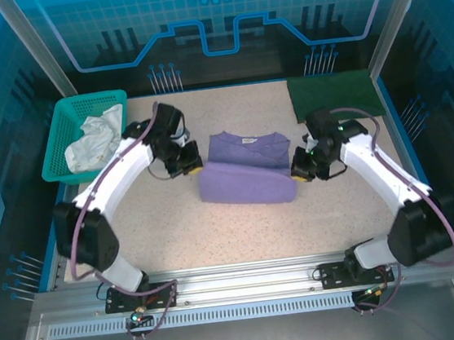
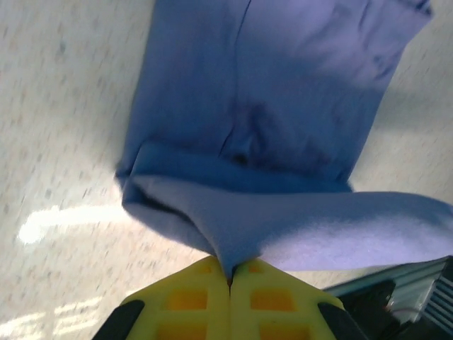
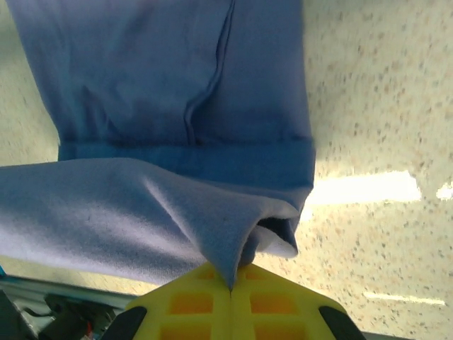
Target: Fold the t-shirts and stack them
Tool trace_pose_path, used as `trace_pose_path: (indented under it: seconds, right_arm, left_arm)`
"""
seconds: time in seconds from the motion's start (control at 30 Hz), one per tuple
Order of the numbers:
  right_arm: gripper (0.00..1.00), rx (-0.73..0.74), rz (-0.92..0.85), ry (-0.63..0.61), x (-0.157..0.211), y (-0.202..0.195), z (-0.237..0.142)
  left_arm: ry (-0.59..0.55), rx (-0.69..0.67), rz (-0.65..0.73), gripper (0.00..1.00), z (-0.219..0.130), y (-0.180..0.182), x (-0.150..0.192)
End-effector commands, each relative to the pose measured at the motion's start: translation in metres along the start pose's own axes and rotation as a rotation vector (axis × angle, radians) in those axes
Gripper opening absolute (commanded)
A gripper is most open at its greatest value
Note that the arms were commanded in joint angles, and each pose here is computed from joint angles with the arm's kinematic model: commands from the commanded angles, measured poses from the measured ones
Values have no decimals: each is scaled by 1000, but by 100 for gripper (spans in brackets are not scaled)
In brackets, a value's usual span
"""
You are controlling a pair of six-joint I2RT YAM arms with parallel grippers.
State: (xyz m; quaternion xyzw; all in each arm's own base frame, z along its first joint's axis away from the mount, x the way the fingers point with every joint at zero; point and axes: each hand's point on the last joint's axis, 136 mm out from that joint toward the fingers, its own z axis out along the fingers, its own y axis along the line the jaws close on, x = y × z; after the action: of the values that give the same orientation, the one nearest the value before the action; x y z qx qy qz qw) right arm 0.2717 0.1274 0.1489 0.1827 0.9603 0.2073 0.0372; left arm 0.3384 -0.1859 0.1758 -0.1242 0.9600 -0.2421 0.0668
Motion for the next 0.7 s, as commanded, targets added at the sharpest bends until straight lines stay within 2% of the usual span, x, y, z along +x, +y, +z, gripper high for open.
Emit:
trace_pose_path:
  seconds: [0.0,0.2,0.27,0.3,0.33,0.37,0.4,0.43,0.47,0.5,0.53,0.6,0.67]
  right_arm:
    - [0,-14,71,48,-28,2,4]
    - [1,-69,161,55,-110,23,26]
    - [6,-87,209,64,-136,25,43]
    - [11,-92,246,71,-152,23,54]
    - [19,-90,275,78,-167,20,65]
    - [31,-74,301,91,-177,14,75]
    - [42,-41,349,111,-187,5,82]
    - [47,-39,381,125,-195,0,87]
    - [48,-64,391,114,-203,1,83]
    - [50,-68,404,95,-209,0,79]
    - [54,-54,409,66,-214,-3,70]
    - [57,-47,373,-1,-214,2,50]
    - [57,-85,280,-70,-206,23,30]
  left_arm:
    - [-62,10,4,0,1,-16,-49]
    - [-71,-18,-39,0,34,-24,-119]
    - [-79,-38,-87,0,50,-17,-142]
    - [-89,-55,-120,5,60,-10,-154]
    - [-108,-70,-155,25,69,-3,-167]
    - [-116,-78,-199,36,78,3,-177]
    - [-123,-76,-239,30,83,7,-188]
    - [-143,-72,-259,33,82,9,-198]
    - [-161,-65,-281,46,81,10,-204]
    - [-186,-49,-289,65,74,7,-211]
    - [-215,-30,-272,75,65,-1,-215]
    - [-275,-10,-226,77,43,-14,-217]
    - [-301,0,-203,74,29,-24,-208]
